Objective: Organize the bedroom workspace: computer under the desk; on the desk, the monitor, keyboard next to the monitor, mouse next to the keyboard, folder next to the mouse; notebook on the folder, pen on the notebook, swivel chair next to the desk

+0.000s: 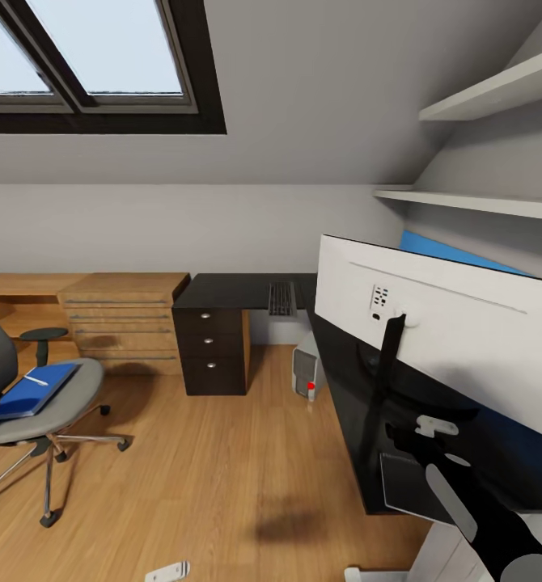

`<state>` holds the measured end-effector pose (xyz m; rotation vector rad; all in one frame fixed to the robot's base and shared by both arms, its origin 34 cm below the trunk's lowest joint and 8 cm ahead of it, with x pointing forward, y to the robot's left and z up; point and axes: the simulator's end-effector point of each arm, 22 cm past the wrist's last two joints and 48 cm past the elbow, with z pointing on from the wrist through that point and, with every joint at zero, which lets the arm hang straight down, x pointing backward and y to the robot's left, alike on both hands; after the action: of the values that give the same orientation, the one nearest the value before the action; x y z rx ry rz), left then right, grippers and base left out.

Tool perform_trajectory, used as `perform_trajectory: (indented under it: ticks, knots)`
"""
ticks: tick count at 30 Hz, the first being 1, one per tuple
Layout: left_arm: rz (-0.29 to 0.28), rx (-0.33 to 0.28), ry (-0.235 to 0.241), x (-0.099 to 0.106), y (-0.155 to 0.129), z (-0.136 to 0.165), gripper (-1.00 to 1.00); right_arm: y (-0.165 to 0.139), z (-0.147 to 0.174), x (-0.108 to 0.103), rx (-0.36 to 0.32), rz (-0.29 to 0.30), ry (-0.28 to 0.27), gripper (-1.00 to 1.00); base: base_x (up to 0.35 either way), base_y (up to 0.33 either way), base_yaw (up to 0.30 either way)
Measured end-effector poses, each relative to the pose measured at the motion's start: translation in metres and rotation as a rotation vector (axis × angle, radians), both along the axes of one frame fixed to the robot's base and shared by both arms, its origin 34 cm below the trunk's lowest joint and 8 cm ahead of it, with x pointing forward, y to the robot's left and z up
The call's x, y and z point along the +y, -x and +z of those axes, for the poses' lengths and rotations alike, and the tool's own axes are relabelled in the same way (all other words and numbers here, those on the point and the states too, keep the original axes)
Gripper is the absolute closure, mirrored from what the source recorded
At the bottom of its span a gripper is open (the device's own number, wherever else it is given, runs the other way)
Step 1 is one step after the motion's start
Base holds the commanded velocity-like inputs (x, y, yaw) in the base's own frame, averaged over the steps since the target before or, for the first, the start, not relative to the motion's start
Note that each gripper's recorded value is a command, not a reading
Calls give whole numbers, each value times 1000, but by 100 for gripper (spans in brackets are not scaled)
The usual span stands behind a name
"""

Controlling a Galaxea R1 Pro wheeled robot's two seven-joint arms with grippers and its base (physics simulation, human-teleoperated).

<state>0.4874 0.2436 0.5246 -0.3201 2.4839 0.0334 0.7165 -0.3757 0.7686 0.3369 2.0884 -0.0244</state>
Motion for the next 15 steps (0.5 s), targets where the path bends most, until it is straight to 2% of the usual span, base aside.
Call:
perform_trajectory:
  ticks: [15]
  knots:
    - [3,-1,-1,1,0,-2,-100,2,-4,-3,7,-7,2,-100,8,-1,0]
